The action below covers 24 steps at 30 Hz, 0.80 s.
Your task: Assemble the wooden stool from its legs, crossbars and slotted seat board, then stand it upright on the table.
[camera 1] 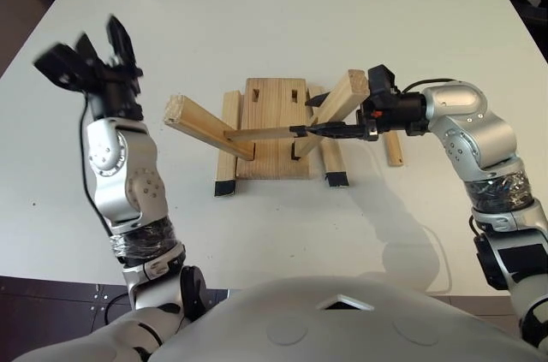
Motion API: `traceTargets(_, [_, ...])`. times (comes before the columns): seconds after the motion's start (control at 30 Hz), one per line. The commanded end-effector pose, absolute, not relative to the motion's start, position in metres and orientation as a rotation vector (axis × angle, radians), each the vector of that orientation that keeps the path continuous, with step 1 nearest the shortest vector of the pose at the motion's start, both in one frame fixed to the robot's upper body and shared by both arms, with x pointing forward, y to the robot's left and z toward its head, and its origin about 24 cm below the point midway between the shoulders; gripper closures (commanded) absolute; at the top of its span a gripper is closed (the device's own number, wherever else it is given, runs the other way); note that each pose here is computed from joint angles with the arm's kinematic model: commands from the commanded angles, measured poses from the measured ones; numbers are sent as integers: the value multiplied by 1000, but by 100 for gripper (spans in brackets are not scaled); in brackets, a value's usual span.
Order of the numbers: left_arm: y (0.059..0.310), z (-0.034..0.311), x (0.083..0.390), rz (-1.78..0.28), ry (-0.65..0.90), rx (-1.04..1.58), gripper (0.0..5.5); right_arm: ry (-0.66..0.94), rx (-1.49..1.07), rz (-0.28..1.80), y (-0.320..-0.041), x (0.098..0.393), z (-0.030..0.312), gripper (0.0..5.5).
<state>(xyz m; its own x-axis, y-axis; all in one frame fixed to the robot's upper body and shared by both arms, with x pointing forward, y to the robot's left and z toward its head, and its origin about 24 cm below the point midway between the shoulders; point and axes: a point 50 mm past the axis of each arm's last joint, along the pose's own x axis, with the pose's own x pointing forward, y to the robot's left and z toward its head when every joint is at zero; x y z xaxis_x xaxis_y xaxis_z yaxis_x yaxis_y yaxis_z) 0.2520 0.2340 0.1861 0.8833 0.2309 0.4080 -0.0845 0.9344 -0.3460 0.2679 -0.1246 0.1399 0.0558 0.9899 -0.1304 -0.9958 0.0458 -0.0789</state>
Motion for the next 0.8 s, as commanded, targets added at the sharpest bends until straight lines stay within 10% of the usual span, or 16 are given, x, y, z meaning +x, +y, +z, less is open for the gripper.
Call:
traceTargets(0.03, [187,263,230,-291,-646,-368,238,123,-230,1403,-135,271,134,350])
traceTargets(0.27, [144,278,199,-733,-518,-258,238,90,-268,1376,-132,269,138,350])
traceTargets(0.8, [103,173,221,-544,64,192,294,93,-335,1370,-128,270,133,350])
